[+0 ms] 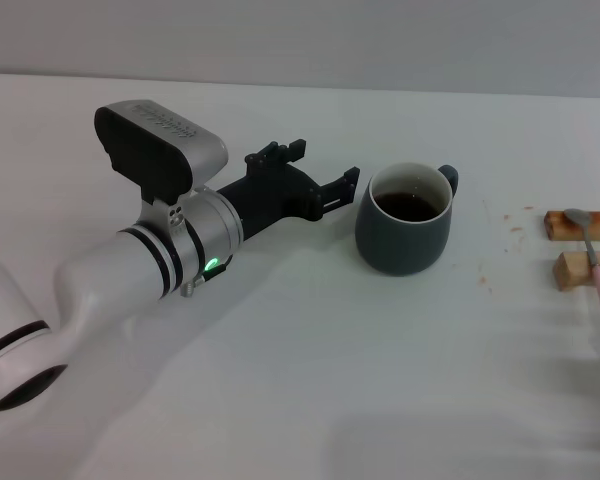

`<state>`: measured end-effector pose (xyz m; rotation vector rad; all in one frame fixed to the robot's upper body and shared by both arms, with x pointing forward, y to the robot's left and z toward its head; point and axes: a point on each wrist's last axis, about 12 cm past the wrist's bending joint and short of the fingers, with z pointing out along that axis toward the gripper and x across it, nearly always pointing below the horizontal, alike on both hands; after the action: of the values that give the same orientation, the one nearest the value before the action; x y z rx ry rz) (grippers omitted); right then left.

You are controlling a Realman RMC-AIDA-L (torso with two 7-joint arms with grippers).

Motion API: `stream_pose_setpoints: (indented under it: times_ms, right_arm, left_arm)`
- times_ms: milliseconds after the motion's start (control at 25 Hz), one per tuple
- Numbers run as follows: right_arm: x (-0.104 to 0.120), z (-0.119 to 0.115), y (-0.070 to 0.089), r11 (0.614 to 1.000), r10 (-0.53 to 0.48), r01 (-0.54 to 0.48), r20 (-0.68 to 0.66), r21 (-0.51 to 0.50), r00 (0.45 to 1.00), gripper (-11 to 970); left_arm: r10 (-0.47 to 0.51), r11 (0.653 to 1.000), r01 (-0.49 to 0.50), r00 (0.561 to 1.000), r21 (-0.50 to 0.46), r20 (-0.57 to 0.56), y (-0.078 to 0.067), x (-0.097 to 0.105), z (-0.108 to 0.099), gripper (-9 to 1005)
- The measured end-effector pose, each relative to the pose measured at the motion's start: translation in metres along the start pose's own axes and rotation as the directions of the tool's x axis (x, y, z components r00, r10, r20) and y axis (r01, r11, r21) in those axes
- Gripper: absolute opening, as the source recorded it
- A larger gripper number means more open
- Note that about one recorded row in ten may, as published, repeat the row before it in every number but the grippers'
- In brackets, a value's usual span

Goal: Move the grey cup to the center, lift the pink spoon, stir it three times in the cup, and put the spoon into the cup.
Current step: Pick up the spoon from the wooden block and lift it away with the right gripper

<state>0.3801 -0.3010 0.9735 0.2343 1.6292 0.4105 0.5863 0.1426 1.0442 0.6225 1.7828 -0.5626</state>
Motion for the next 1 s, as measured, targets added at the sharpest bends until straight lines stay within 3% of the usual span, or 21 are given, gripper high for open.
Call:
stream_pose_setpoints:
  times_ms: [1000]
  right_arm:
    - [0.004, 0.026, 0.001, 0.999, -0.039, 0.035, -0.085, -0.041, 0.996, 783]
  left_arm:
    - [-0.033, 0.999, 0.033, 0.999, -0.005, 0.002, 0.0, 0.0, 0.0, 841]
